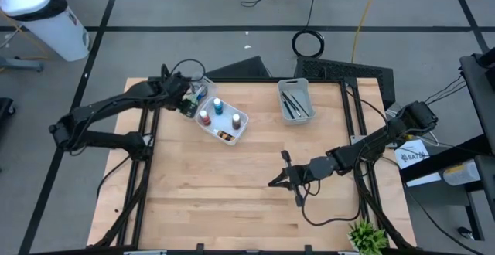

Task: Pick & Place Paint Supplies
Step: Return to Home Position

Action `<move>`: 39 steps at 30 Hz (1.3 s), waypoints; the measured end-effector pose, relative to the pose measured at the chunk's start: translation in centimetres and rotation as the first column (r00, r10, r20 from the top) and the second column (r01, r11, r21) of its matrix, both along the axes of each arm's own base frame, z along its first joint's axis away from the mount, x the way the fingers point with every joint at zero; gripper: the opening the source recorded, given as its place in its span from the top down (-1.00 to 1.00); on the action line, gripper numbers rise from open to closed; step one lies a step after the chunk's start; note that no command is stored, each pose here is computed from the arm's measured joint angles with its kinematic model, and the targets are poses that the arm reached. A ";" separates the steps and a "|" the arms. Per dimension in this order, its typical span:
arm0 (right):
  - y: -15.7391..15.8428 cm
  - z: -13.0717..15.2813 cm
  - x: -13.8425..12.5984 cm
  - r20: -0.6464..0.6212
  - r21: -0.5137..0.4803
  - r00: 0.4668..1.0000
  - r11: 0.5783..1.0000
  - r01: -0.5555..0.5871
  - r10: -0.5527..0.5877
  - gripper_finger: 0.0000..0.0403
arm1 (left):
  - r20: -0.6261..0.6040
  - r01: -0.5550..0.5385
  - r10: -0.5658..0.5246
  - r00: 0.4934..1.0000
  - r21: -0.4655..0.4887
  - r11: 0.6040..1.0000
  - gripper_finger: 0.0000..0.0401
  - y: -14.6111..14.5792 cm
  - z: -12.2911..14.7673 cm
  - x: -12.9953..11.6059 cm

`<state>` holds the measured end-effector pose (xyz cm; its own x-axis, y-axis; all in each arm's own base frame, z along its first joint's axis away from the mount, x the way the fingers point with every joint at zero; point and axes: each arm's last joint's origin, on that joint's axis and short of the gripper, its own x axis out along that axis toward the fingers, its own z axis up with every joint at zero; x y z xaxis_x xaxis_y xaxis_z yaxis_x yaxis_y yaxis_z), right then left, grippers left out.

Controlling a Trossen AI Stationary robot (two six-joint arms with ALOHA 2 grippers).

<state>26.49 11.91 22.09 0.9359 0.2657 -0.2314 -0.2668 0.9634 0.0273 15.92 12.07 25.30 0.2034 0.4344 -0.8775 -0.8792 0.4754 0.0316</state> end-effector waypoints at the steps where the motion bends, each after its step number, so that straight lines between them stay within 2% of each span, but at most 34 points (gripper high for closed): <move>1: 0.0 0.0 0.0 0.004 0.002 1.000 1.000 -0.001 0.001 1.00 | 0.008 0.021 -0.021 1.000 -0.029 0.999 -0.09 -0.3 0.3 -0.2; 3: 0.1 0.1 0.0 0.005 0.004 1.000 1.000 -0.004 0.004 1.00 | 0.054 0.071 -0.069 0.996 -0.032 0.997 -0.10 -1.3 1.3 -0.3; 5: 0.1 0.1 -0.3 -0.015 -0.003 1.000 1.000 -0.009 0.009 1.00 | 0.108 0.140 -0.140 0.984 0.010 0.990 -0.09 -2.7 2.4 -0.5; 8: 0.0 0.4 -1.2 -0.070 -0.026 0.997 0.999 -0.021 0.019 1.00 | 0.177 0.226 -0.246 0.953 0.128 0.966 -0.09 -5.7 4.3 -1.6; 10: -0.5 1.2 -2.3 -0.111 -0.010 0.994 1.000 -0.014 0.012 1.00 | 0.232 0.282 -0.335 0.913 0.232 0.931 -0.10 -7.7 5.3 -2.7; 12: -1.0 2.3 -3.4 -0.123 0.027 0.992 1.000 0.001 0.003 1.00 | 0.295 0.367 -0.454 0.841 0.306 0.878 -0.10 -9.7 5.7 -4.0; 14: -1.3 3.5 -4.7 -0.108 0.041 0.994 0.999 -0.010 0.014 1.00 | 0.350 0.450 -0.550 0.758 0.329 0.830 -0.09 -11.2 5.1 -5.3; 15: -1.4 4.1 -5.4 -0.081 0.038 0.996 0.999 -0.026 0.029 1.00 | 0.391 0.471 -0.574 0.720 0.333 0.817 -0.09 -11.8 4.6 -5.8; 18: -1.8 4.9 -7.3 0.011 -0.017 0.997 0.997 -0.074 0.074 1.00 | 0.518 0.439 -0.579 0.630 0.378 0.815 -0.10 -12.8 2.2 -6.1; 19: -2.1 4.8 -7.8 0.026 -0.031 0.996 0.996 -0.080 0.081 1.00 | 0.534 0.452 -0.606 0.589 0.404 0.795 -0.10 -13.1 1.3 -5.9; 21: -2.5 4.3 -8.7 0.036 -0.026 0.996 0.997 -0.079 0.079 1.00 | 0.533 0.506 -0.692 0.486 0.474 0.721 -0.09 -13.9 -0.4 -5.5; 23: -3.1 4.0 -9.5 0.052 0.018 0.996 0.998 -0.068 0.067 1.00 | 0.518 0.532 -0.748 0.415 0.528 0.661 -0.08 -14.4 -1.9 -5.4; 25: -3.7 3.8 -10.3 0.104 0.055 0.993 0.997 -0.058 0.052 1.00 | 0.497 0.513 -0.767 0.406 0.570 0.642 -0.07 -14.7 -3.1 -5.4; 29: -5.1 1.8 -11.6 0.198 0.095 0.980 0.995 -0.026 0.006 1.00 | 0.463 0.449 -0.742 0.485 0.596 0.666 -0.07 -14.3 -4.2 -6.1; 31: -6.0 0.9 -12.0 0.230 0.137 0.972 0.991 0.008 -0.039 1.00 | 0.463 0.430 -0.730 0.503 0.598 0.676 -0.07 -14.0 -4.2 -6.8; 33: -6.9 -0.1 -12.4 0.230 0.188 0.969 0.981 0.045 -0.089 1.00 | 0.464 0.416 -0.740 0.487 0.622 0.664 -0.07 -13.6 -3.9 -7.5; 37: -8.2 -1.4 -13.1 0.229 0.225 0.968 0.973 0.048 -0.101 1.00 | 0.464 0.415 -0.794 0.392 0.681 0.603 -0.07 -13.1 -3.6 -9.0; 39: -8.6 -1.7 -13.4 0.255 0.229 0.962 0.973 0.040 -0.099 1.00 | 0.444 0.430 -0.808 0.387 0.689 0.584 -0.07 -13.1 -3.8 -8.9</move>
<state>13.12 3.27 20.40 0.9733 0.2141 0.0824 -0.2258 0.9578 0.1780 7.05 -1.02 21.47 0.9812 0.1560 -0.1135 -0.1619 0.9858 -0.0444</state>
